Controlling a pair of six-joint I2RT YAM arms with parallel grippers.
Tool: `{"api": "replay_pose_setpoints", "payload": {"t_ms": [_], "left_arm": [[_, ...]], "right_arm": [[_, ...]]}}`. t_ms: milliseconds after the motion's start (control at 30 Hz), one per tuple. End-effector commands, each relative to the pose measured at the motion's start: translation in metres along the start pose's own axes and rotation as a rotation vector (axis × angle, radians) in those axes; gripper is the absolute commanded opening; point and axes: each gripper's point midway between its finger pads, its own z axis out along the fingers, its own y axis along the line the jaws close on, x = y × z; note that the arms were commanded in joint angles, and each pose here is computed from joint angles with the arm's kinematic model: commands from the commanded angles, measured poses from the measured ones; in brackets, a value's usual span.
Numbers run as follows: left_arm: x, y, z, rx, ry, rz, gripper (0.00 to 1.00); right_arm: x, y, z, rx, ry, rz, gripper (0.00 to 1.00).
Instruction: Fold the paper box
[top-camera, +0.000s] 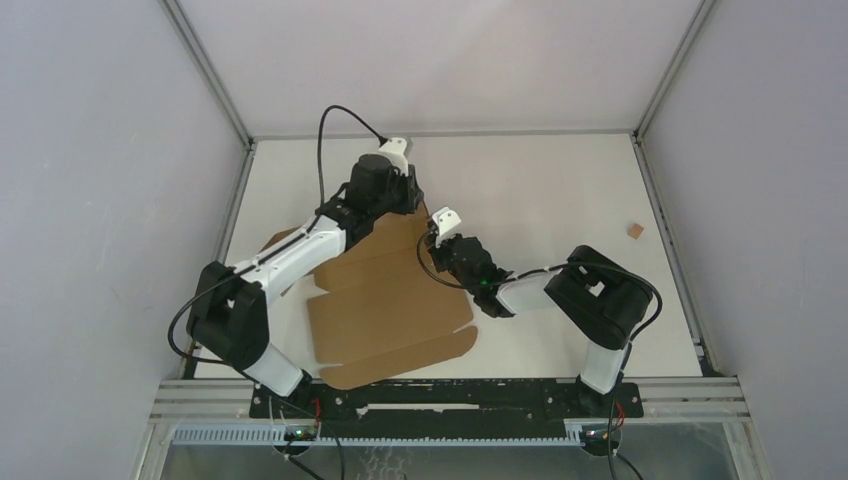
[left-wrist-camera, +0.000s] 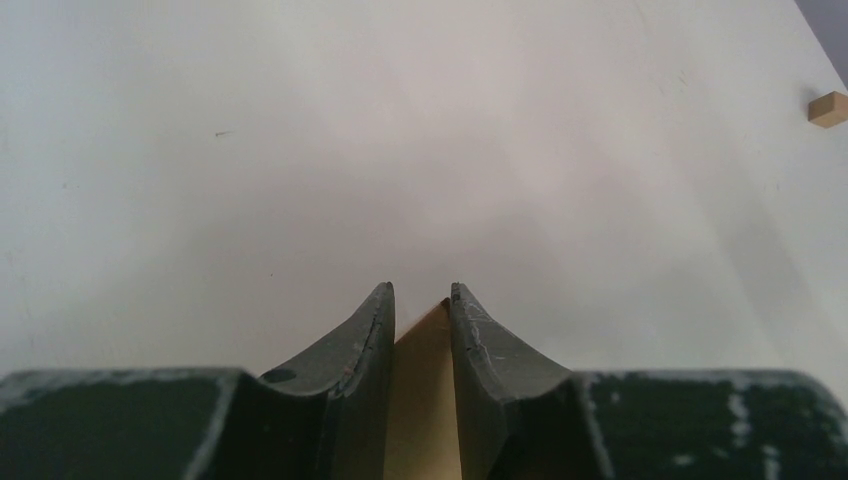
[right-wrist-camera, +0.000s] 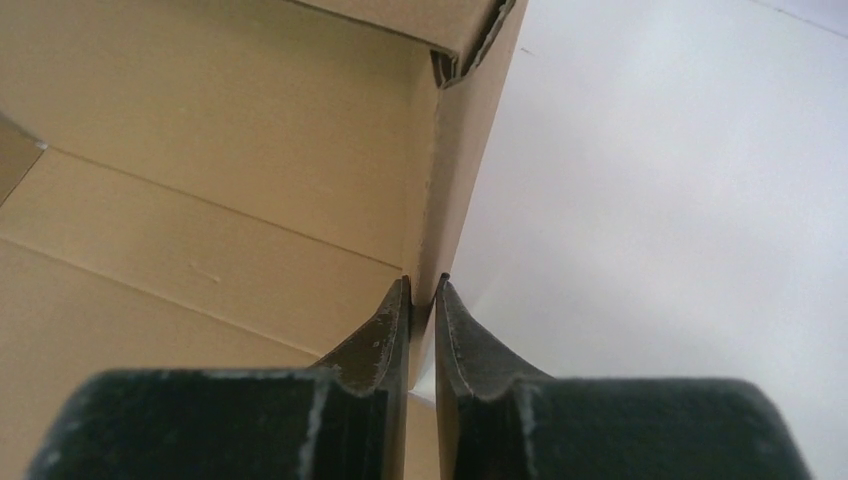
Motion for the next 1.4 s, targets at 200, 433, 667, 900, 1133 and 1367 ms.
{"api": "replay_pose_setpoints", "payload": {"t_ms": [200, 433, 667, 900, 1133, 1367], "left_arm": [[0.038, 0.045, 0.012, -0.056, 0.244, -0.084, 0.31], [0.038, 0.058, 0.013, -0.068, 0.257, -0.141, 0.31], [0.050, 0.050, 0.022, -0.022, 0.306, -0.175, 0.31], [0.071, 0.040, 0.030, 0.037, 0.338, -0.224, 0.31], [0.094, 0.033, 0.040, 0.083, 0.389, -0.259, 0.30], [0.099, 0.025, 0.043, 0.126, 0.377, -0.282, 0.30]], "right_arm": [[-0.039, 0.004, 0.010, 0.007, -0.093, -0.019, 0.14], [-0.041, -0.005, 0.009, 0.017, -0.058, -0.035, 0.12], [-0.039, -0.003, 0.014, -0.082, 0.077, -0.050, 0.12], [-0.023, -0.003, 0.013, -0.225, 0.326, -0.062, 0.13], [-0.029, -0.008, 0.018, -0.247, 0.492, -0.049, 0.15], [-0.013, 0.002, 0.028, -0.271, 0.613, -0.084, 0.18]]}}
